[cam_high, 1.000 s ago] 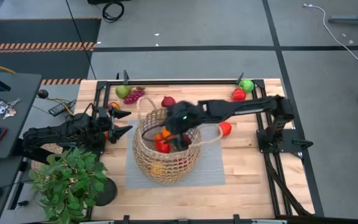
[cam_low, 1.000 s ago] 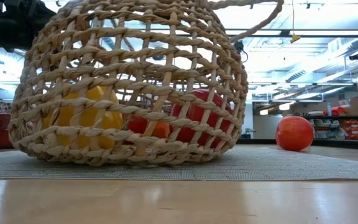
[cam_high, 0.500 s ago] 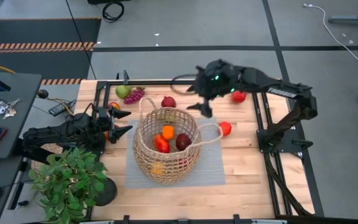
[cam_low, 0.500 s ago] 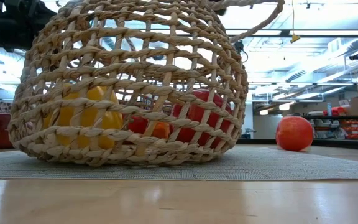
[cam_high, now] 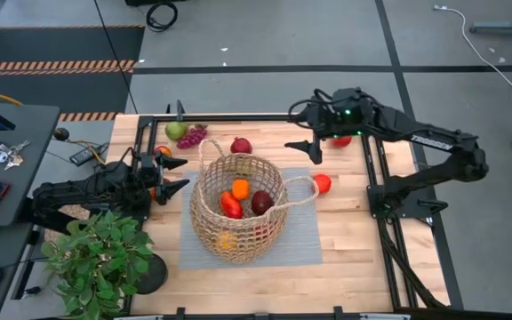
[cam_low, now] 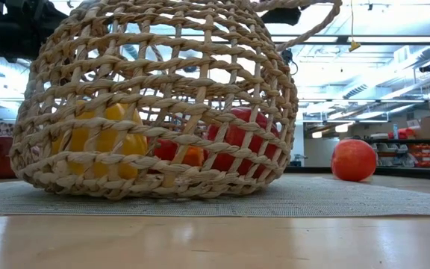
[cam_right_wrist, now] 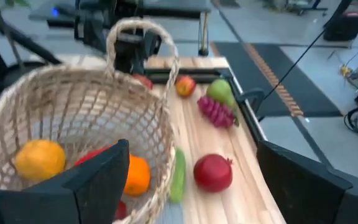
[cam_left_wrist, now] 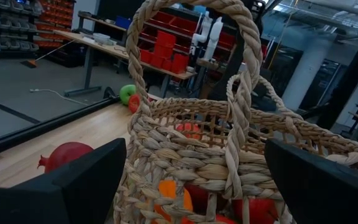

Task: Build produce basket
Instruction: Put the red apple into the brown woven basket

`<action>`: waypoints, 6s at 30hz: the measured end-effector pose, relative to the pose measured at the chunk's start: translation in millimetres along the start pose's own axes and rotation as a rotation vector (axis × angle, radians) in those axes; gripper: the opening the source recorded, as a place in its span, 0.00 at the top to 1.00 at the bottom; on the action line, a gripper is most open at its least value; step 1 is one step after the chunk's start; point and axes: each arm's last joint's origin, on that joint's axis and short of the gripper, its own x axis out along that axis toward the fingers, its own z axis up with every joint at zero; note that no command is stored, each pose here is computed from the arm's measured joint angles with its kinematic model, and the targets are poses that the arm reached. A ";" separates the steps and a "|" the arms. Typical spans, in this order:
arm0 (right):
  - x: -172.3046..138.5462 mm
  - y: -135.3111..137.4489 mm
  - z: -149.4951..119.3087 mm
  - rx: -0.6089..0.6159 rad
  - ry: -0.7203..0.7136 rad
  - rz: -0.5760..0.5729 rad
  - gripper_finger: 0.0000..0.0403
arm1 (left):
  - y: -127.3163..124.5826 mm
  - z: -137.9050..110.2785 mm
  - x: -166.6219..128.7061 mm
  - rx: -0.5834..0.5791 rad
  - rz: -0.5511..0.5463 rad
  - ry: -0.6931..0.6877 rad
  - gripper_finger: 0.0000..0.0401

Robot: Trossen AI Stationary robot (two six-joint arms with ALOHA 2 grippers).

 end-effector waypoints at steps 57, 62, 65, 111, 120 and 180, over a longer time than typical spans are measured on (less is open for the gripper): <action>4.0 -64.2 -132.4 0.373 -0.003 -0.719 0.11 | 0.0 0.0 0.0 0.000 0.000 0.000 0.03; 0.7 -70.2 -166.3 0.556 0.042 -0.785 0.11 | 0.0 0.1 0.0 0.000 0.000 0.000 0.03; -0.3 -71.5 -182.1 0.627 0.084 -0.840 0.11 | 0.0 0.1 0.0 0.000 0.000 0.000 0.03; -4.3 -77.9 -261.5 0.840 0.344 -1.039 0.05 | 0.0 0.2 0.0 0.000 0.000 -0.001 0.03; 10.5 -88.5 -263.8 0.831 0.357 -1.036 0.05 | 0.0 0.2 0.0 0.000 0.000 -0.001 0.03; 3.4 -3.0 -112.6 0.412 -0.552 0.008 0.13 | 0.0 0.1 0.0 0.000 0.000 0.000 0.03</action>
